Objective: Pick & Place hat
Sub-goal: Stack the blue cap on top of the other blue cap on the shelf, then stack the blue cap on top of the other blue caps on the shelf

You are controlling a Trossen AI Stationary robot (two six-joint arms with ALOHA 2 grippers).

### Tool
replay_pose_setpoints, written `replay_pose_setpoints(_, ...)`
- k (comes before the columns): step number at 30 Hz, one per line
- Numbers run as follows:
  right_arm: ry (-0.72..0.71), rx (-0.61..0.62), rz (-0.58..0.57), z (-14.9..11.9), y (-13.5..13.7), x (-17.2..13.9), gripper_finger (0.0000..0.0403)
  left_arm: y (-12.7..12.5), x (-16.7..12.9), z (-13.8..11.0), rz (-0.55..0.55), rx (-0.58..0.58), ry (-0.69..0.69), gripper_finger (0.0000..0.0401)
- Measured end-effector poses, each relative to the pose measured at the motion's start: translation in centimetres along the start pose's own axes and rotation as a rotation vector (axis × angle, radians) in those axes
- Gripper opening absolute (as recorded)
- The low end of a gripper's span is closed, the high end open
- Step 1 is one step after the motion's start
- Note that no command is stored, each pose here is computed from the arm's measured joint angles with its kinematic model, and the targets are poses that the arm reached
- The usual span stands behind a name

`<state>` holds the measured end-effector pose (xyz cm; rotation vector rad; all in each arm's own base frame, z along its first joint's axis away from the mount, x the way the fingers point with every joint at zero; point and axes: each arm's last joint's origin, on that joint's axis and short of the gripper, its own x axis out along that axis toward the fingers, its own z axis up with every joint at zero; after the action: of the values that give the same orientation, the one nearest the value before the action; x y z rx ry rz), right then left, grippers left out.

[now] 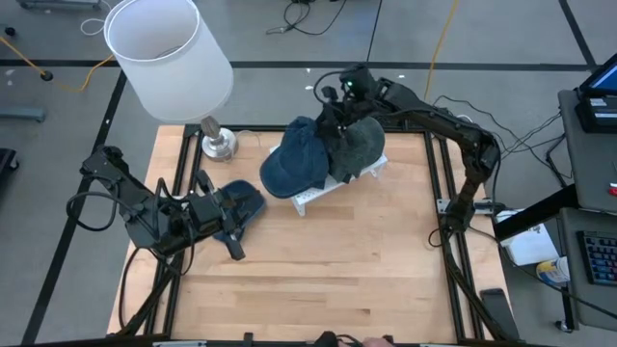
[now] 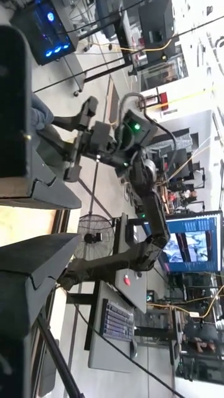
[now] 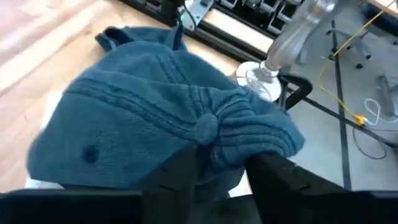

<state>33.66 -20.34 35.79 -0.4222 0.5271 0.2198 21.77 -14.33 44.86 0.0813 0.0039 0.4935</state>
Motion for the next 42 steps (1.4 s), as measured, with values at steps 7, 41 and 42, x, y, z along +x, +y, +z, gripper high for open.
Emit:
replay_pose_setpoints(7, 0.035, 0.068, 0.017, 0.9, 1.1, -2.2, 0.0210, 0.0, 0.0, 0.0, -0.001, 0.004, 0.000, 0.0076)
replay_pose_setpoints(41, -0.089, 0.551, 0.028, 11.2, 14.1, -14.1, 0.0233, 0.5, 0.7, -4.9, -0.013, 0.141, 0.258, 0.0076)
replay_pose_setpoints(42, -0.098, 0.546, 0.037, 11.5, 14.3, -14.1, 0.0232, 0.5, 0.8, -5.3, -0.033, 0.156, 0.288, 0.0076)
